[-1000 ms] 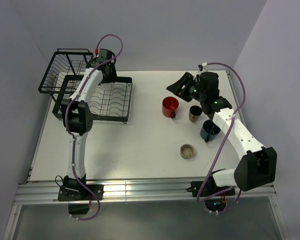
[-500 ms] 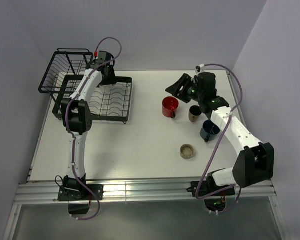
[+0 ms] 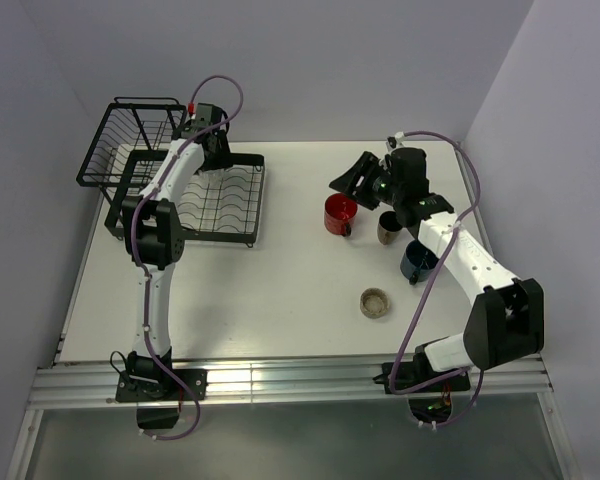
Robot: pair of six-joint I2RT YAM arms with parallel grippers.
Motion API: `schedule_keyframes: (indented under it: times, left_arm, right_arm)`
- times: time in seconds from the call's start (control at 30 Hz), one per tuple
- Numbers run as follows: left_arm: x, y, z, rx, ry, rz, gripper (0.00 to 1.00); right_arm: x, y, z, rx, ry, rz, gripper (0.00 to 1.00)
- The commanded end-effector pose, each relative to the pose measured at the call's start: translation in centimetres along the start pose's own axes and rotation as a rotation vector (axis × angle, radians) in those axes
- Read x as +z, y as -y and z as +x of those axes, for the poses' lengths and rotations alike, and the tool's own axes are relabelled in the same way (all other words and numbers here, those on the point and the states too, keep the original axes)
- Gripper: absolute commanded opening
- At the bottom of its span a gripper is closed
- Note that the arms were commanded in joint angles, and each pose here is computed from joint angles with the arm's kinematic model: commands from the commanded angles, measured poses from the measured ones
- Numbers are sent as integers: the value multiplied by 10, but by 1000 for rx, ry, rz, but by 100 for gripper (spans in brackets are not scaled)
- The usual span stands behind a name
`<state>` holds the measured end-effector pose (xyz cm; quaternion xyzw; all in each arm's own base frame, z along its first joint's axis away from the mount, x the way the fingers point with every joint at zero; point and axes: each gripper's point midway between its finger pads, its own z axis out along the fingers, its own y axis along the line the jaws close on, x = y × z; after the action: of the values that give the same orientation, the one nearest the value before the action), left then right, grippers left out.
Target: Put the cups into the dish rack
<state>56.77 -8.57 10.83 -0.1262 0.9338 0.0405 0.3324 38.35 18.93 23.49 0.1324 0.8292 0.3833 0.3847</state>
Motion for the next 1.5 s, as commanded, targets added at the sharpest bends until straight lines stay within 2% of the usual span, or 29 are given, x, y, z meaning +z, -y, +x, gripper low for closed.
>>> schedule_keyframes:
  times: [0.0,0.13,0.3,0.7,1.07,1.17,1.23,1.27,1.3,1.33,1.4,1.47]
  left_arm:
    - [0,1,0,-16,8,3,64]
    - [-2,1,-2,-21,18,2,74]
    - [-5,0,-3,-29,31,-1,81]
    - [-30,3,-21,-46,115,2,84]
    - [-60,10,-19,-36,150,-4,81]
    - [-75,21,-21,-32,180,25,77]
    - [-80,28,-22,-24,188,50,69]
    - [-82,33,-23,-18,193,59,65]
    - [-82,36,-22,-13,190,64,52]
    - [-83,40,-26,-3,197,73,46]
    - [-75,46,-23,9,190,78,36]
    - [-65,52,-23,18,187,93,31]
  right_arm:
    - [3,-6,-3,-34,17,-27,63]
    - [4,-5,-1,-34,14,-26,63]
    - [5,-5,-1,-39,9,-23,63]
    - [6,-7,-1,-56,9,-12,63]
    - [10,-8,-1,-62,5,-6,63]
    - [10,-7,-1,-60,9,0,63]
    - [11,-7,0,-60,8,0,63]
    - [11,-6,0,-58,7,3,63]
    - [12,-5,1,-57,5,5,63]
    - [11,-6,0,-58,8,4,63]
    - [10,-6,0,-61,11,6,63]
    - [8,-5,0,-65,11,15,63]
